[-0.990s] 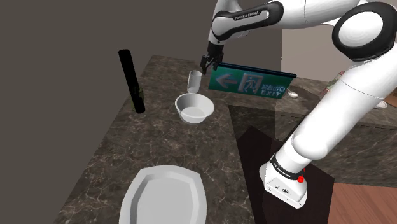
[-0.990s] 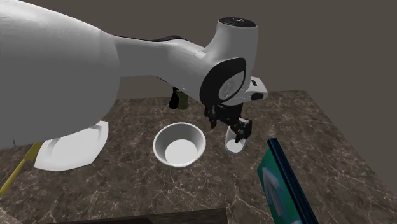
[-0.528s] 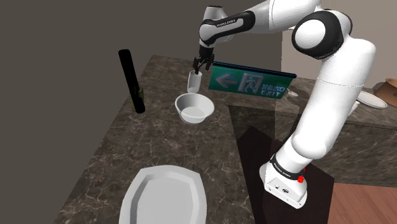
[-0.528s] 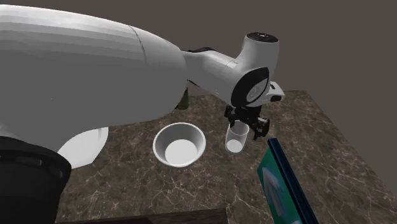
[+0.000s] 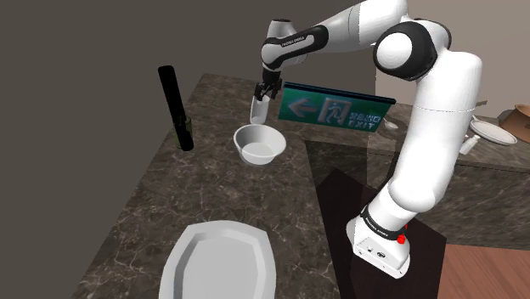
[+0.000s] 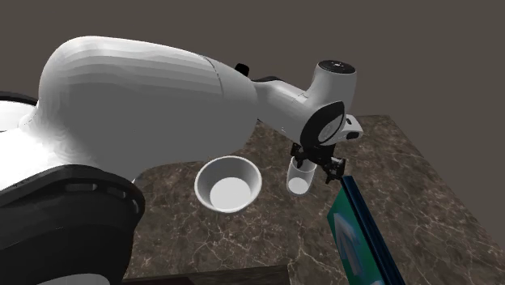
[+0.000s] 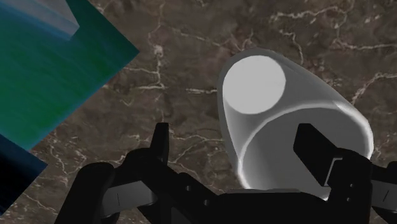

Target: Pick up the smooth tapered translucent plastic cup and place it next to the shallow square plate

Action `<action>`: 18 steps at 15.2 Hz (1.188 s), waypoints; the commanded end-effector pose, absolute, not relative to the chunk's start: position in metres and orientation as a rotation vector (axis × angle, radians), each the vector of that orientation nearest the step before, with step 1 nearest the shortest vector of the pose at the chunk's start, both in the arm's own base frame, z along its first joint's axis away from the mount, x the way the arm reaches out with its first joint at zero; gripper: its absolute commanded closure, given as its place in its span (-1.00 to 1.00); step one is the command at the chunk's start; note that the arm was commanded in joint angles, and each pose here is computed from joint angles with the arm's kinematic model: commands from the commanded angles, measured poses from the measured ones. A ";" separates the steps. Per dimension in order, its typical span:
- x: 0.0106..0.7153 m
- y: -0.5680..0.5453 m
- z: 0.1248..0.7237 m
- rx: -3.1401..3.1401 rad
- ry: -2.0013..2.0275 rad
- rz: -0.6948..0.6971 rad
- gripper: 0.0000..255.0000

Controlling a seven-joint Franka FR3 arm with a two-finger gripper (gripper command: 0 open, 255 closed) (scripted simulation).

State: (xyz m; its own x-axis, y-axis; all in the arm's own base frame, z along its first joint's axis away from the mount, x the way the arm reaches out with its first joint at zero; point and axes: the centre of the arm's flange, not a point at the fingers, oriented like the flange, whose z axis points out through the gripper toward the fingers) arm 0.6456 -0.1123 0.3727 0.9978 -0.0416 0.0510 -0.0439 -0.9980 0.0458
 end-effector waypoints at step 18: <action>0.645 -0.112 0.364 3.093 -0.066 0.078 1.00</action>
